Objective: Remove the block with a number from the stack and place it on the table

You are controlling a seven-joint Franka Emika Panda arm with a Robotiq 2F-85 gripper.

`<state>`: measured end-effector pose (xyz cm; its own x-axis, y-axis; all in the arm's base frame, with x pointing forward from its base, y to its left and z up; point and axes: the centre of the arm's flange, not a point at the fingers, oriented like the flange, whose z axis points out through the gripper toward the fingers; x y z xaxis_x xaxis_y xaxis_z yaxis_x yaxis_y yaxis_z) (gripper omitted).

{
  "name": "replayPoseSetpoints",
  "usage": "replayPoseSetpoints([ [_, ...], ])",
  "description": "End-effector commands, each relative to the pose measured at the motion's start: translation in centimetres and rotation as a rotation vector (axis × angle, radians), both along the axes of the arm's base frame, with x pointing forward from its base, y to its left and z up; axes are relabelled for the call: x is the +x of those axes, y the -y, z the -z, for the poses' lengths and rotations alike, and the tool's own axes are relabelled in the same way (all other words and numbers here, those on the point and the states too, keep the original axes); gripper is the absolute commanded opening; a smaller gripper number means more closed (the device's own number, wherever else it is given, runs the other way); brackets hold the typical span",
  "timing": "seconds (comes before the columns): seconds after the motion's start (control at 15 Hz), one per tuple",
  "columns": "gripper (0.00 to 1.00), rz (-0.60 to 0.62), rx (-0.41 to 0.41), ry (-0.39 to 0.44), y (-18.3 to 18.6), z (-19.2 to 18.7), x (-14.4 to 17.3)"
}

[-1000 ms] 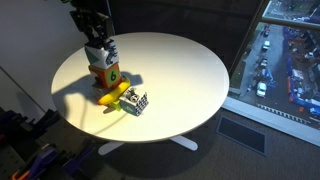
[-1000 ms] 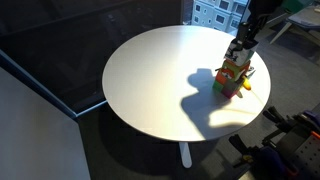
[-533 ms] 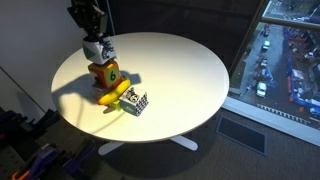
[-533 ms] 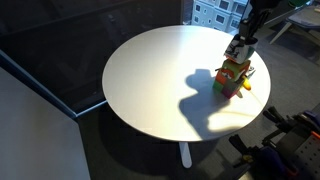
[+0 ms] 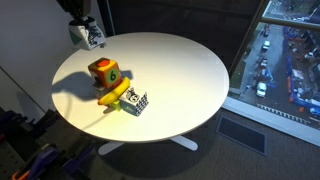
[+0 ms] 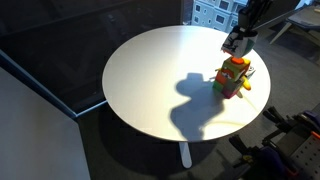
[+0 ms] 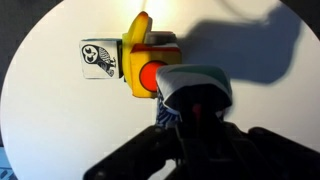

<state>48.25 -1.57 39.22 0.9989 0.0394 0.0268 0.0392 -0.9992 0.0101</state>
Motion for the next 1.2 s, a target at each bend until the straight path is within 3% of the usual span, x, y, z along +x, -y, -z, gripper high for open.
replayPoseSetpoints([
  [0.0,0.08,-0.005,0.008,-0.001,-2.2,-0.8,-0.5],
  [0.53,0.06,-0.074,-0.01,-0.032,-5.3,2.5,-1.8],
  [1.07,0.06,-0.094,-0.008,-0.06,-5.4,5.5,-2.5],
  [1.13,0.18,-0.094,-0.008,-0.063,-5.4,5.8,-2.6],
])
